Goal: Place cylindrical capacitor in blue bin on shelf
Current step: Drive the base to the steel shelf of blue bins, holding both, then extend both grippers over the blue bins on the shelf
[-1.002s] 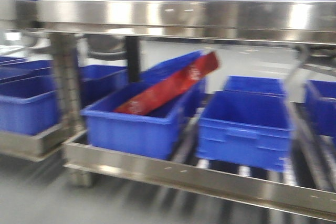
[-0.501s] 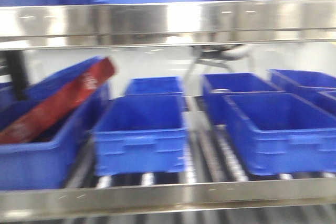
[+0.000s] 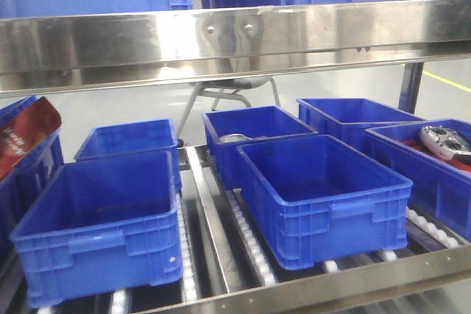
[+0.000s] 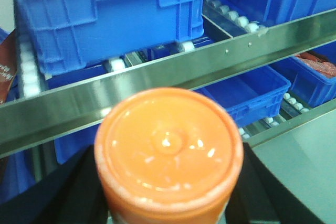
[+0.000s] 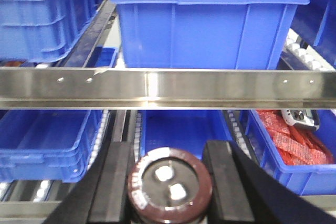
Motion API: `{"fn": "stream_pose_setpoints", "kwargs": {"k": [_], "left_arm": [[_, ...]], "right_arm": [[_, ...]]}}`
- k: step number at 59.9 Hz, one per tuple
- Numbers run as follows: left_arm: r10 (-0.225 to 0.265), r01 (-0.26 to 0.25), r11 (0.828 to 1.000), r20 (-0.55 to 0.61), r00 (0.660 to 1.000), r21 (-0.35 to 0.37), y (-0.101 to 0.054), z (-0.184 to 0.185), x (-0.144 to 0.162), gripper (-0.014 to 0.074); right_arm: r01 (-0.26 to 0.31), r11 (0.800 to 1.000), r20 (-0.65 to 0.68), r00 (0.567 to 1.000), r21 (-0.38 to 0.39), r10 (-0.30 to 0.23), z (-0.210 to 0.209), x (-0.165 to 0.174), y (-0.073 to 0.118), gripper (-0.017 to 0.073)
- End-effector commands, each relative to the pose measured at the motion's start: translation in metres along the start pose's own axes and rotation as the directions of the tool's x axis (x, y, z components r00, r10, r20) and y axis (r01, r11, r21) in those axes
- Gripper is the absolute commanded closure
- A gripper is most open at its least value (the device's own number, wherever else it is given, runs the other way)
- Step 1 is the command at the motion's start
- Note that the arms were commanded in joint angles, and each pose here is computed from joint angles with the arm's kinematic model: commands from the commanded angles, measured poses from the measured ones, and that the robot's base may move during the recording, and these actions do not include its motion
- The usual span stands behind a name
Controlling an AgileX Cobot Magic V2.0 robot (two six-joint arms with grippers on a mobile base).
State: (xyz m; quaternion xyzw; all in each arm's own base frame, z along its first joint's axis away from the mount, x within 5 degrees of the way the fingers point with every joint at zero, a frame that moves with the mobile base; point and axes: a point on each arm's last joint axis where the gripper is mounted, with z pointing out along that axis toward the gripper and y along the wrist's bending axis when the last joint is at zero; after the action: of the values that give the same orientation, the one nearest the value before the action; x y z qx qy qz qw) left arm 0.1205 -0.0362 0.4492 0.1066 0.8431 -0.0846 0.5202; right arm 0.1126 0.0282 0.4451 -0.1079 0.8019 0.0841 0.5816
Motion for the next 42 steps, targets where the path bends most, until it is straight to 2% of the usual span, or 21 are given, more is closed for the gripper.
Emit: {"fn": "stream_pose_setpoints", "kwargs": {"k": [1, 42], "left_arm": [[0.005, -0.005, 1.000, 0.028, 1.000, 0.009, -0.0011, -0.0020, -0.0030, 0.0704], [0.005, -0.005, 1.000, 0.028, 1.000, 0.009, -0.0011, -0.0020, -0.0030, 0.0704]], "right_arm": [[0.006, 1.000, 0.026, 1.000, 0.007, -0.006, -0.0020, -0.0018, -0.0004, 0.0690], [0.006, 1.000, 0.026, 1.000, 0.007, -0.006, -0.0020, -0.0018, -0.0004, 0.0690]]}}
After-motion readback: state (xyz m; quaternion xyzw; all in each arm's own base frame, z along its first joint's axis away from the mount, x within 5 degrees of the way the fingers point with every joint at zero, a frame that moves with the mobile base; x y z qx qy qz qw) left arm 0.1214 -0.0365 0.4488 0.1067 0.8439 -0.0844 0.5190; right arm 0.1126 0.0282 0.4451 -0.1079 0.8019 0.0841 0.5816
